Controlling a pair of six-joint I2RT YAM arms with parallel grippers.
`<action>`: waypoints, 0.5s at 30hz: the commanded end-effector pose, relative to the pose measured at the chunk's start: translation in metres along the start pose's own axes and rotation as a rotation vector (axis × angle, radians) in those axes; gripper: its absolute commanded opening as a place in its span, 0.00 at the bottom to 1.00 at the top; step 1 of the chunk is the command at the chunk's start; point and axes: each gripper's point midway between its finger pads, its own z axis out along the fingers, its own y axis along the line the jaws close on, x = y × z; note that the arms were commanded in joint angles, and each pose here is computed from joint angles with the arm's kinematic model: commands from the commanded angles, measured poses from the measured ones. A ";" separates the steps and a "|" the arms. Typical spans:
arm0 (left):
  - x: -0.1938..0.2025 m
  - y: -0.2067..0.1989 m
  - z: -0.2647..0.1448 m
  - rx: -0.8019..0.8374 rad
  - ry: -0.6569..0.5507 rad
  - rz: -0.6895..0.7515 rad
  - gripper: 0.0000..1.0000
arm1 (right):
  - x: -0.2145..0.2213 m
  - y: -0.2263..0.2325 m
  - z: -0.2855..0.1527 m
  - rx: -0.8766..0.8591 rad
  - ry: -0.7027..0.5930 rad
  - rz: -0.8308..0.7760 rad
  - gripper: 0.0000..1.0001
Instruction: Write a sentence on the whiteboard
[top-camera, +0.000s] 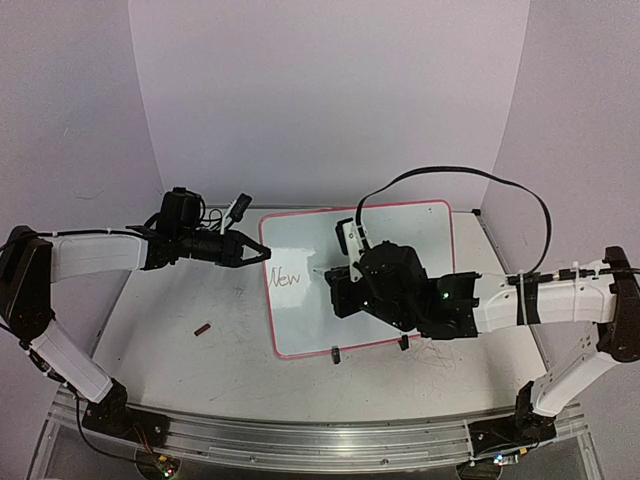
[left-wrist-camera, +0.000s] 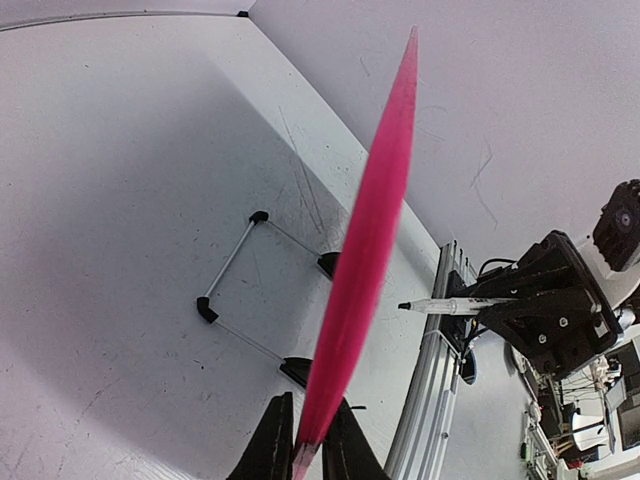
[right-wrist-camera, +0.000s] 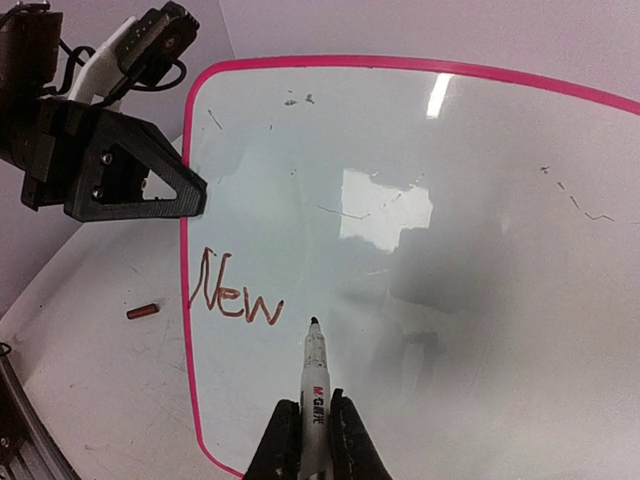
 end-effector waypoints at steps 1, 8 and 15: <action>-0.005 -0.009 -0.001 0.023 -0.016 0.033 0.10 | -0.014 0.003 0.004 0.010 -0.036 0.003 0.00; -0.004 -0.008 0.000 0.025 -0.013 0.030 0.10 | -0.018 -0.002 0.003 0.043 -0.055 0.013 0.00; -0.005 -0.009 0.000 0.027 -0.013 0.032 0.10 | -0.021 0.006 0.007 0.016 -0.049 -0.011 0.00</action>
